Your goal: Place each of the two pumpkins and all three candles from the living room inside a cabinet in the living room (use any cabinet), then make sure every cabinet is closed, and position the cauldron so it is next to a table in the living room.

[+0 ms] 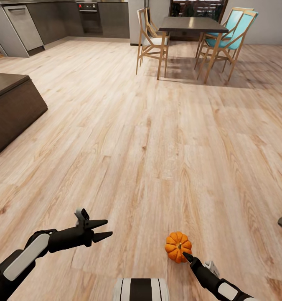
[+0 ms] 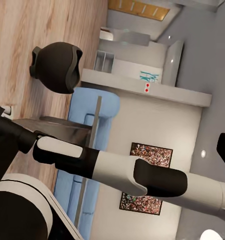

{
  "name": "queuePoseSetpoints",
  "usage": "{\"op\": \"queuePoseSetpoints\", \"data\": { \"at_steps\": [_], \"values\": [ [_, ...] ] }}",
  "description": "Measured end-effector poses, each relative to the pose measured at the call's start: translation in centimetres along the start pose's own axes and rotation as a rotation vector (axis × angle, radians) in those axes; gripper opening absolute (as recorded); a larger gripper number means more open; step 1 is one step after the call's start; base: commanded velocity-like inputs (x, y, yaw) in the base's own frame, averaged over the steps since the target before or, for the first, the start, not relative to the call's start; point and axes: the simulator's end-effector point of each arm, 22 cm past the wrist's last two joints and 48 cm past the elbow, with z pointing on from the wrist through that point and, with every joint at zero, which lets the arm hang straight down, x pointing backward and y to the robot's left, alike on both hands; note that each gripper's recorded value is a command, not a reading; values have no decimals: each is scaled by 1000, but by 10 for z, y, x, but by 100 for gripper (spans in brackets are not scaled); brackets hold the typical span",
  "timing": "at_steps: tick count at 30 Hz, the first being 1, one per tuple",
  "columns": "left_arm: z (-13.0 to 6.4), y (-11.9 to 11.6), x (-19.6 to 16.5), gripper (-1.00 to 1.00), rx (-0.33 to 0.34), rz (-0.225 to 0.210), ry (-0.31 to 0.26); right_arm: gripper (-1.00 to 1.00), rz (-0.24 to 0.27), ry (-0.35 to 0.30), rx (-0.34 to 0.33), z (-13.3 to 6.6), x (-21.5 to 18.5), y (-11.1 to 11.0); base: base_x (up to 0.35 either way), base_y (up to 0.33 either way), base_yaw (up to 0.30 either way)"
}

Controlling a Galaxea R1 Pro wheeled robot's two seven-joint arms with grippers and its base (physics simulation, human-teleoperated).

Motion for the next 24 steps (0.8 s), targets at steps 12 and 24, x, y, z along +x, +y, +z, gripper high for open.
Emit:
{"op": "queuePoseSetpoints", "data": {
  "at_steps": [12,24],
  "values": [
    [1,1,2,100,-2,-1,4,100,0,0,6,0,0,-1,66,70,0],
    [2,1,2,100,-2,-1,5,100,-9,-9,19,0,-1,-4,99,11,0]
  ]
}}
